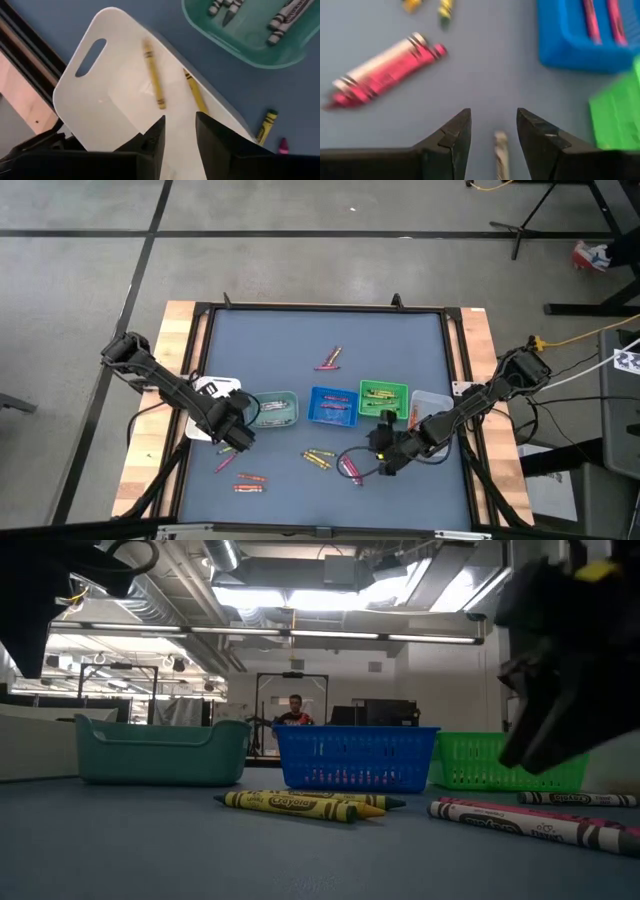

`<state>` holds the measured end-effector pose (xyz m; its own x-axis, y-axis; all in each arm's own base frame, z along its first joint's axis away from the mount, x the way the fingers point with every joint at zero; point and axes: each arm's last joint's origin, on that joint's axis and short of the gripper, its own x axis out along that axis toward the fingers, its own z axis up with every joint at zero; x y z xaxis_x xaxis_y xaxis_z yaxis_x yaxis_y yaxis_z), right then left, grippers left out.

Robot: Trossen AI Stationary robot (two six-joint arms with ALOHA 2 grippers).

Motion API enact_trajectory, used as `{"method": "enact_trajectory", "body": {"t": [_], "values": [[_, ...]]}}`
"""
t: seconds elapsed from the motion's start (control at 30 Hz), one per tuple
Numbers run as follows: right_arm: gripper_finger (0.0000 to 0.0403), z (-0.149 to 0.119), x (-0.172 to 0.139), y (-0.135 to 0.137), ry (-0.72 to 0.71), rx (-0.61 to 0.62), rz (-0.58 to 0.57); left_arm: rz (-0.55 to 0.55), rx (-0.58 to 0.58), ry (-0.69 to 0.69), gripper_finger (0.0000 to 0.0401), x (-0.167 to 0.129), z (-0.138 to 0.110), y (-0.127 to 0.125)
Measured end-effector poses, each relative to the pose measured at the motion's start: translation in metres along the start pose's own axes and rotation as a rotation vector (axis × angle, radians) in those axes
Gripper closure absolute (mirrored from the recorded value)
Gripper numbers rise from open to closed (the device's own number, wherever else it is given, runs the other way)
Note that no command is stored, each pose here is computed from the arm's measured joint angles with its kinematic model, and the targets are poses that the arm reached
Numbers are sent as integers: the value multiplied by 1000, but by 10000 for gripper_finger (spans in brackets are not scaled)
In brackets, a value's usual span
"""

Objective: Sort crayons
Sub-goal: Put the gray crayon into the light green bin

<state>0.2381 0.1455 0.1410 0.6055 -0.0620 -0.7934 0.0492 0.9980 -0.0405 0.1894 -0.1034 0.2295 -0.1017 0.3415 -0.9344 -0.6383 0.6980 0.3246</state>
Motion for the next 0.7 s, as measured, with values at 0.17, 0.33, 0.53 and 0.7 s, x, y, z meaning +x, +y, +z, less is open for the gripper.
{"method": "enact_trajectory", "body": {"t": [0.17, 0.33, 0.53, 0.7], "values": [[247, -9, -1, -5, 105, 27, -26, -23, -6, -8, 310, 0, 1, -2], [247, -11, -1, -4, 144, 27, 17, -27, -7, -10, 309, 0, 1, -3], [247, -15, -1, -6, 191, 12, 6, -28, -7, -10, 309, 0, 1, -3], [247, -17, -2, -6, 207, 8, 6, -29, -7, -10, 309, 0, 1, -3]]}}
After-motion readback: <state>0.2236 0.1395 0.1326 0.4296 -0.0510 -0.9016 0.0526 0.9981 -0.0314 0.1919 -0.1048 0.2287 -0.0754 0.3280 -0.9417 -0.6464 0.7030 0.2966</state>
